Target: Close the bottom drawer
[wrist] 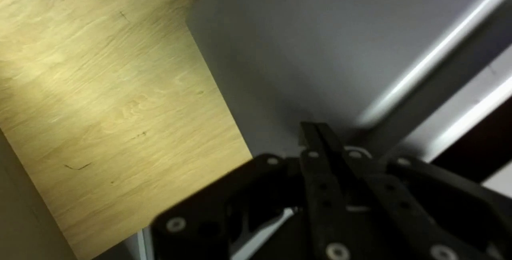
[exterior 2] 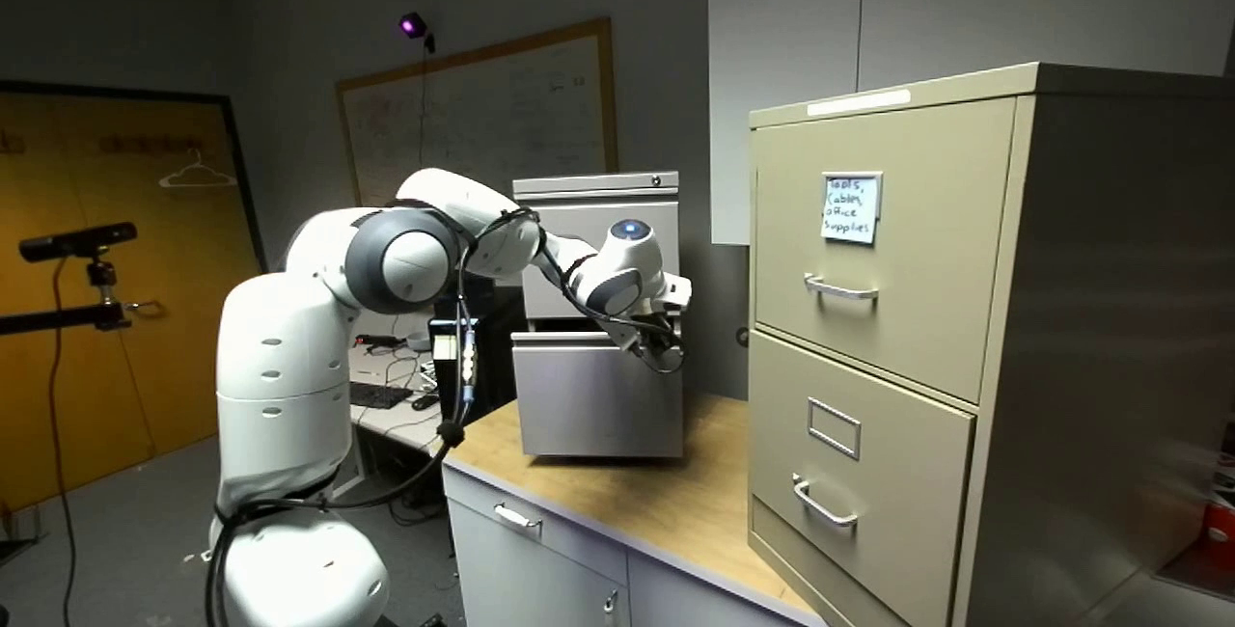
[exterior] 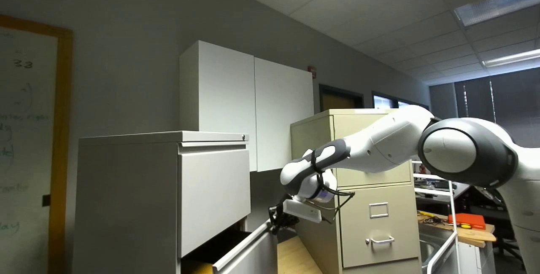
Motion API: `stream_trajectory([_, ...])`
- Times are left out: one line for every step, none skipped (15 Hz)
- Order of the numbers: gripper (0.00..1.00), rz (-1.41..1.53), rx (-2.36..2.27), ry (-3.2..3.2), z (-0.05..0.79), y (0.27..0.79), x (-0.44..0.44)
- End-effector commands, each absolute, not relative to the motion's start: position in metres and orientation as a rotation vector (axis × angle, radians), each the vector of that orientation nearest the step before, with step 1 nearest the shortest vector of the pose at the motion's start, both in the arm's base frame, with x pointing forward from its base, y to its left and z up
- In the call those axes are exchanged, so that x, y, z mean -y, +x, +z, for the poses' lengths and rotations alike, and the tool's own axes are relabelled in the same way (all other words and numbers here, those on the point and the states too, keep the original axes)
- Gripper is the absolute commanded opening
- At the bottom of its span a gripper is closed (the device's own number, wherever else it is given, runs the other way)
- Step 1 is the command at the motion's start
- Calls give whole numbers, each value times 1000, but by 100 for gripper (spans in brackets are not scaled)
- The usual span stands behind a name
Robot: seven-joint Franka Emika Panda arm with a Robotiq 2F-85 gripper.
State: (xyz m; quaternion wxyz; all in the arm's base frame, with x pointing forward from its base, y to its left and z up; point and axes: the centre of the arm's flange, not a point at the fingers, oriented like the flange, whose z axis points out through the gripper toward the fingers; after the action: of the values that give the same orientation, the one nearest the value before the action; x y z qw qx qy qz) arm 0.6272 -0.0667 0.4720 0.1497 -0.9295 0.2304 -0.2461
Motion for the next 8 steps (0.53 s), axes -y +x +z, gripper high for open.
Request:
stream_trajectory([4,-754,-547,-2602,493,677,46])
stream_trajectory([5,-756,-523,-2595,496,684,40])
stream_trajectory([4,-749,-511,-2599,495,689,38])
stream_trajectory([4,-751,-495,-2596,498,697,34])
stream_trajectory([4,-746,-480,-2596,500,701,30])
stream_trajectory([4,-744,-469,-2598,500,709,28])
stream_trajectory([5,-744,-455,-2596,503,714,24])
stream_trajectory([4,-740,-442,-2595,504,720,20])
